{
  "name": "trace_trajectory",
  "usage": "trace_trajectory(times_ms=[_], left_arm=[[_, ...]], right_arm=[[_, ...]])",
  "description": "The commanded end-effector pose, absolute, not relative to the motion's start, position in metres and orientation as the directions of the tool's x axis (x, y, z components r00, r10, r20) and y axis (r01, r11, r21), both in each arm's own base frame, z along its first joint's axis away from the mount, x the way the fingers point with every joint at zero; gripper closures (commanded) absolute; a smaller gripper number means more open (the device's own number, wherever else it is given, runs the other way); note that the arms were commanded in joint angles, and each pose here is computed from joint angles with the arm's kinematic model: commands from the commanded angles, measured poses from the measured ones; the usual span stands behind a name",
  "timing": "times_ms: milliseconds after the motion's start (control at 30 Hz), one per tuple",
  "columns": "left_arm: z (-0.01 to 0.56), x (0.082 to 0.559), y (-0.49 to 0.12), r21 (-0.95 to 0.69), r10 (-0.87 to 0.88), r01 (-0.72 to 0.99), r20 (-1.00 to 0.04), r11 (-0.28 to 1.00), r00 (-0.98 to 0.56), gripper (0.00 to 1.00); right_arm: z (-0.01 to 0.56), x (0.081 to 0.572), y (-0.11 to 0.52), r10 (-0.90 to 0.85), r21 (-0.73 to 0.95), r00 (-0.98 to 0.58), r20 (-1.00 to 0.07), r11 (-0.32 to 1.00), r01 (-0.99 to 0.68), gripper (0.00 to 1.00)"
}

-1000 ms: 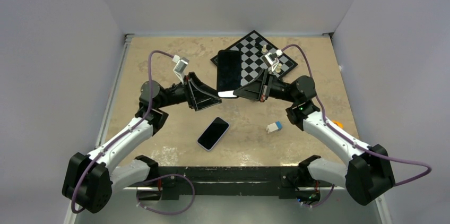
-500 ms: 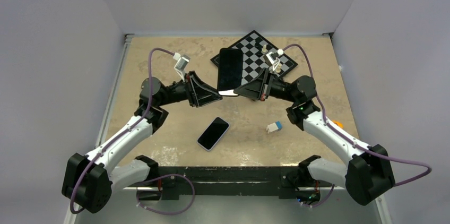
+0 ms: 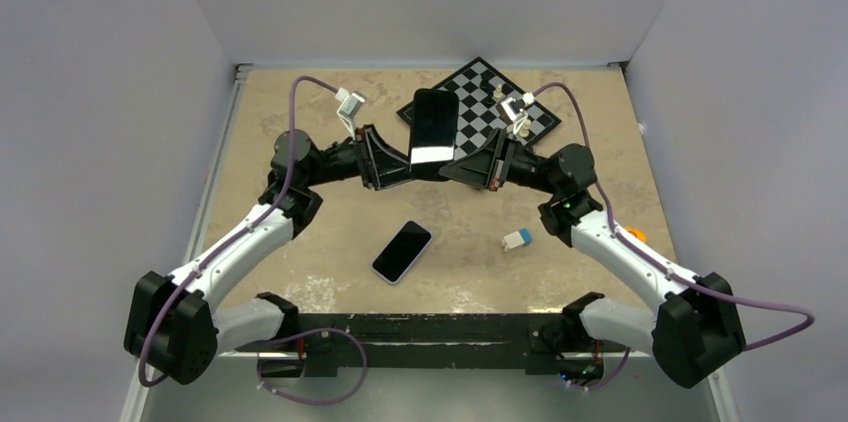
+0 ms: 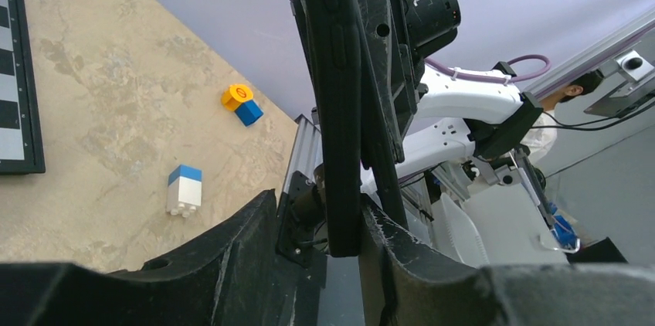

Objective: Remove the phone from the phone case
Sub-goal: Remove the phone case from the phone.

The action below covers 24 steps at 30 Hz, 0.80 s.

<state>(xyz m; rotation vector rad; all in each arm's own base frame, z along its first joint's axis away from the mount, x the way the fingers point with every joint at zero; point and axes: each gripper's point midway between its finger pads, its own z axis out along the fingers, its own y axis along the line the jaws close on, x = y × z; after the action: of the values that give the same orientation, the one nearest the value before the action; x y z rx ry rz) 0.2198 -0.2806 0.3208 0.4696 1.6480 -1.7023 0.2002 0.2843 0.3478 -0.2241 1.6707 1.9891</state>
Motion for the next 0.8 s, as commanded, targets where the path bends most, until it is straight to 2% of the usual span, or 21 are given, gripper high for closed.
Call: trace_trajectory(times_ms=[0,200,400,533,567,767], left_arm=[[0.365,0.221,-0.28,-0.642,-0.298,0.767,-0.736,0.021,-0.608,0.57],[0.372,0.219,-0.281,-0.644,-0.304,0.765,-0.727,-0.011,-0.616,0.73],[0.367,0.231,-0.283,-0.705,-0.342,0.709,-0.662,-0.016,-0.667,1.0],[0.346,0.251,-0.283,-0.793,-0.389,0.608,-0.573,0.039,-0.721,1.0],[0.318,0.268,-0.277,-0.86,-0.442,0.494,-0.494,0.124,-0.748,1.0],[0.253,0.294,-0.256,-0.919,-0.539,0.242,-0.38,0.31,-0.752,1.0]], right_arm=[[0.365,0.181,0.285,0.261,0.806,-0.804,-0.534,-0.131,-0.578,1.0],[0.36,0.184,0.285,0.261,0.803,-0.791,-0.553,-0.084,-0.59,1.0],[0.345,0.191,0.287,0.259,0.81,-0.786,-0.562,-0.022,-0.586,1.0],[0.332,0.195,0.287,0.26,0.818,-0.787,-0.559,0.017,-0.575,1.0],[0.325,0.196,0.286,0.259,0.823,-0.791,-0.555,0.031,-0.567,1.0],[0.299,0.19,0.289,0.237,0.846,-0.817,-0.526,0.052,-0.53,1.0]])
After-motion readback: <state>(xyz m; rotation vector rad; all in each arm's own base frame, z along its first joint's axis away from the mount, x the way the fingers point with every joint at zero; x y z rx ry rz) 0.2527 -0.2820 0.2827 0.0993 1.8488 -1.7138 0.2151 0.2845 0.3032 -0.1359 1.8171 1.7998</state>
